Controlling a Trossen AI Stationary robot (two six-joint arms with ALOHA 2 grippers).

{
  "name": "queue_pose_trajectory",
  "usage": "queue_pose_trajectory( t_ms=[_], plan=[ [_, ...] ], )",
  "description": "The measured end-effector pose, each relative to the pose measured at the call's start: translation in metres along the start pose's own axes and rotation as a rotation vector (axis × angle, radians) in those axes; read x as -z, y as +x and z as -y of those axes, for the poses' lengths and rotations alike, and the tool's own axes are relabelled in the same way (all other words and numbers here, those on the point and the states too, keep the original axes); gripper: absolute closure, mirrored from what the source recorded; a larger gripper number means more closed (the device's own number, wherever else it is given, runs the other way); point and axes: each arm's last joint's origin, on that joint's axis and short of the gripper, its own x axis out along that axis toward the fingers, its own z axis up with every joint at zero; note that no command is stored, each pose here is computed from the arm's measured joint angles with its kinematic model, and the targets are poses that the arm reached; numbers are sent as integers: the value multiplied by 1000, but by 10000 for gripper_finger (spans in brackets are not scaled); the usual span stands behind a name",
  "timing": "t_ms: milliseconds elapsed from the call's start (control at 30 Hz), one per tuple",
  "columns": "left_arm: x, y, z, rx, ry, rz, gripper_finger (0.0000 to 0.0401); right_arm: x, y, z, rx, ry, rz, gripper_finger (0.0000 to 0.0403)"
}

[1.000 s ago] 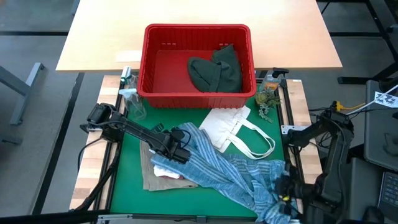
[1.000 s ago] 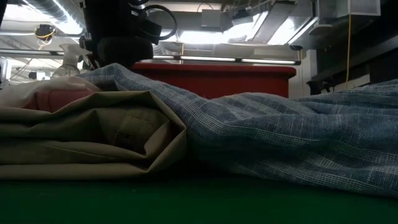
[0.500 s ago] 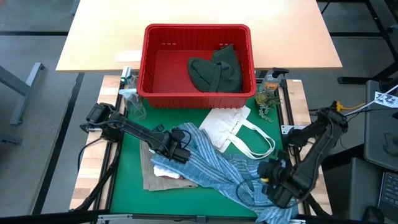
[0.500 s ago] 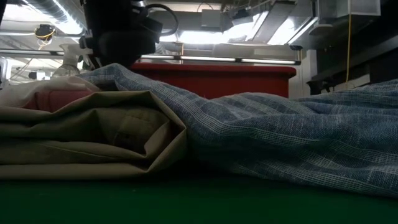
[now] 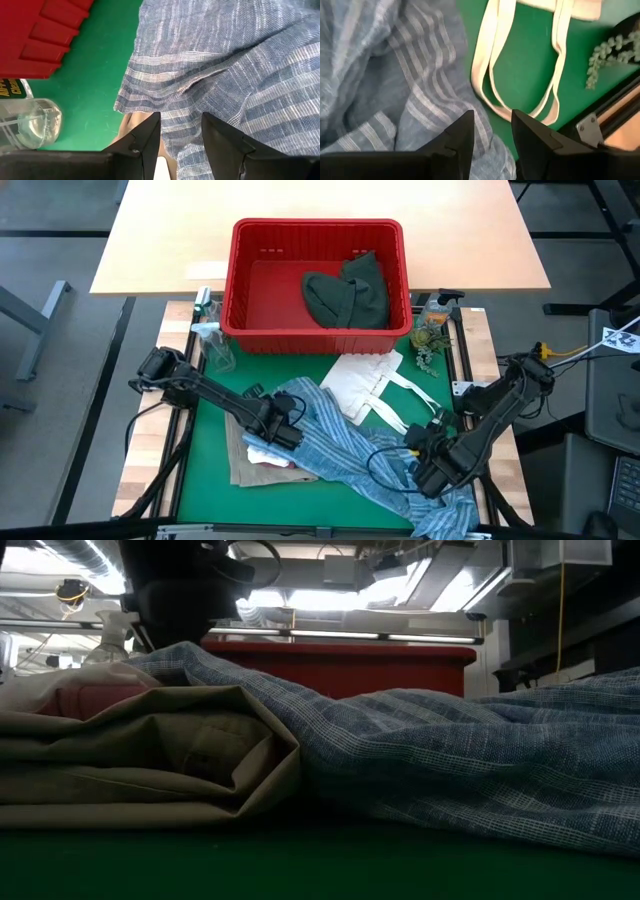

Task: Fold Laundry from Bin
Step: Fold the blue polo shirt

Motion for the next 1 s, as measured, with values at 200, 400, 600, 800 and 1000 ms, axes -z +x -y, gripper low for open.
queue_pose_trajectory(
  t_ms=[200, 400, 600, 800, 1000],
  plan=[
    [5, -3, 3, -3, 18, 30, 264, -1, 21, 5, 59, 130, -115, 271],
    [9, -7, 7, 5, 27, 69, 264, 7, 52, 13, 160, 205, -242, 271],
    [10, -8, 10, 31, 23, 83, 264, 10, 64, 15, 166, 238, -338, 271],
    [10, -8, 10, 32, 22, 83, 264, 12, 64, 13, 136, 245, -409, 271],
    [10, -8, 10, 32, 21, 83, 264, 10, 65, 13, 137, 244, -356, 272]
  ],
)
